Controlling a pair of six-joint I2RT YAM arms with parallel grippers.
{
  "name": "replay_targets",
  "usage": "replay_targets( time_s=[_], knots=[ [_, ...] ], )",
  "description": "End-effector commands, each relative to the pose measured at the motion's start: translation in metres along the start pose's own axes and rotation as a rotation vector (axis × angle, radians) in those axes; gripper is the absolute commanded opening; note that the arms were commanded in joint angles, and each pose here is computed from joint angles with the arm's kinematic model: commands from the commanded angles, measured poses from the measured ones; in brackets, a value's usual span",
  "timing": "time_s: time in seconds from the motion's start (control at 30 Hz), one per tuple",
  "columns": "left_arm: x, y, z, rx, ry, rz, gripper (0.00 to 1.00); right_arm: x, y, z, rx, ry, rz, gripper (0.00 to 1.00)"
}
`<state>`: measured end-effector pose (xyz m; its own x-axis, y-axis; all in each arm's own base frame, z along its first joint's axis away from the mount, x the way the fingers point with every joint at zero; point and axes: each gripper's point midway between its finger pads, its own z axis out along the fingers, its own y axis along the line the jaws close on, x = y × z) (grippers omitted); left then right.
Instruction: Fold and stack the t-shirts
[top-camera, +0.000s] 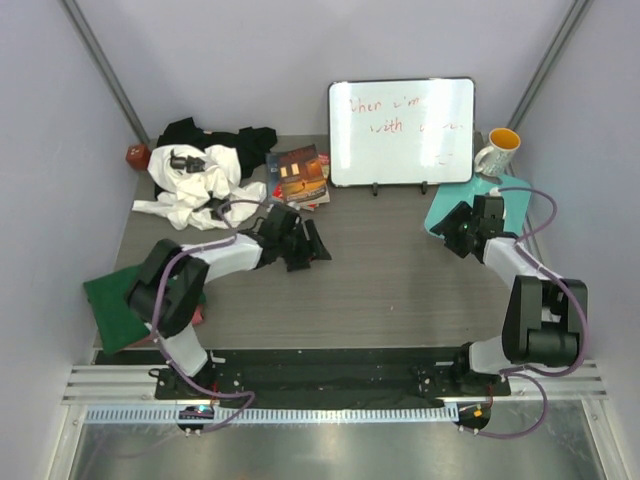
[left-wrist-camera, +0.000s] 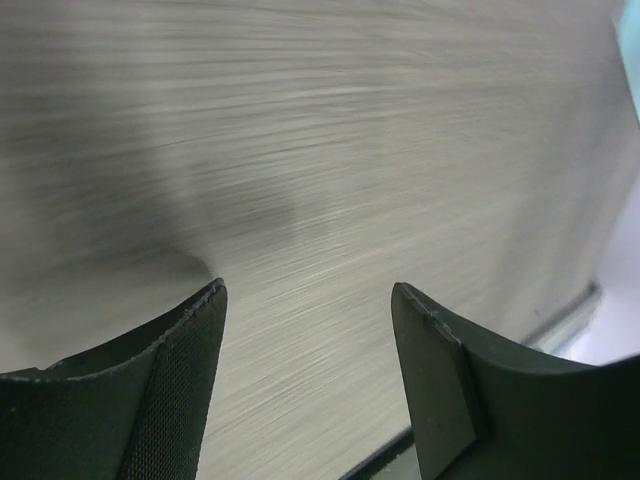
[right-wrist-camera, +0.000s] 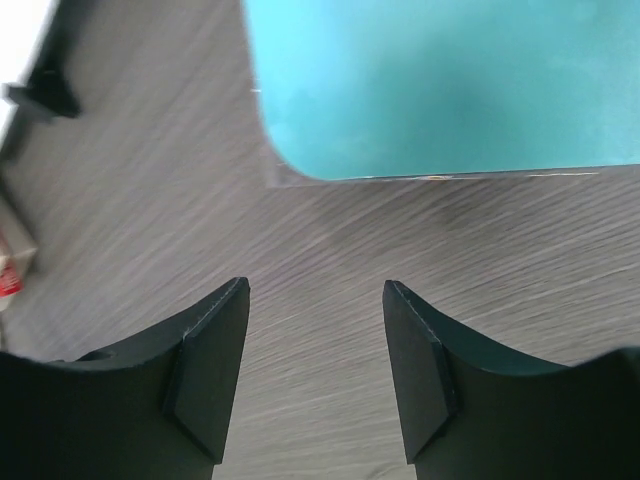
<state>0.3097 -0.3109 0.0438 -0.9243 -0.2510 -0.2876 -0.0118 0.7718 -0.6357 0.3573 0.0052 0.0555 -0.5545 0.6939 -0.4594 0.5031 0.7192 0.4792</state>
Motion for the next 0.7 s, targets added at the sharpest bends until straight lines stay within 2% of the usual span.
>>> replay_targets(
  time_s=[0.0, 0.03, 0.07, 0.1, 0.37, 0.43, 0.47, 0.53, 0.57, 0.63, 0.67],
  knots=[
    [-0.039, 0.040, -0.065, -0.151, -0.264, -0.069, 0.68, -0.003, 0.034, -0.030, -0.156, -0.006, -0.032, 0.62],
    [-0.045, 0.046, -0.077, -0.182, -0.312, -0.071, 0.69, 0.004, 0.032, -0.031, -0.164, 0.011, -0.032, 0.62],
    [-0.045, 0.056, -0.092, -0.228, -0.336, -0.080, 0.76, 0.005, 0.036, -0.035, -0.189, 0.007, -0.031, 0.62],
    [-0.054, 0.056, -0.112, -0.238, -0.410, -0.077, 0.78, 0.013, 0.037, -0.036, -0.212, 0.030, -0.030, 0.62],
    [-0.107, 0.092, -0.188, -0.301, -0.601, -0.170, 0.81, 0.053, 0.071, -0.045, -0.361, 0.135, -0.119, 0.62],
    [-0.123, 0.104, -0.197, -0.330, -0.617, -0.199, 0.81, 0.065, 0.081, -0.051, -0.393, 0.155, -0.144, 0.62],
    [-0.140, 0.098, -0.207, -0.323, -0.651, -0.206, 0.81, 0.071, 0.085, -0.054, -0.408, 0.162, -0.155, 0.62],
    [-0.160, 0.117, -0.207, -0.371, -0.664, -0.254, 0.81, 0.077, 0.090, -0.060, -0.433, 0.165, -0.148, 0.62],
    [-0.179, 0.113, -0.215, -0.365, -0.696, -0.259, 0.81, 0.080, 0.091, -0.062, -0.445, 0.173, -0.148, 0.62],
    [-0.199, 0.138, -0.207, -0.420, -0.687, -0.313, 0.81, 0.085, 0.093, -0.068, -0.460, 0.180, -0.156, 0.62],
    [-0.218, 0.134, -0.211, -0.398, -0.701, -0.320, 0.81, 0.086, 0.092, -0.070, -0.462, 0.186, -0.157, 0.62]
  ],
)
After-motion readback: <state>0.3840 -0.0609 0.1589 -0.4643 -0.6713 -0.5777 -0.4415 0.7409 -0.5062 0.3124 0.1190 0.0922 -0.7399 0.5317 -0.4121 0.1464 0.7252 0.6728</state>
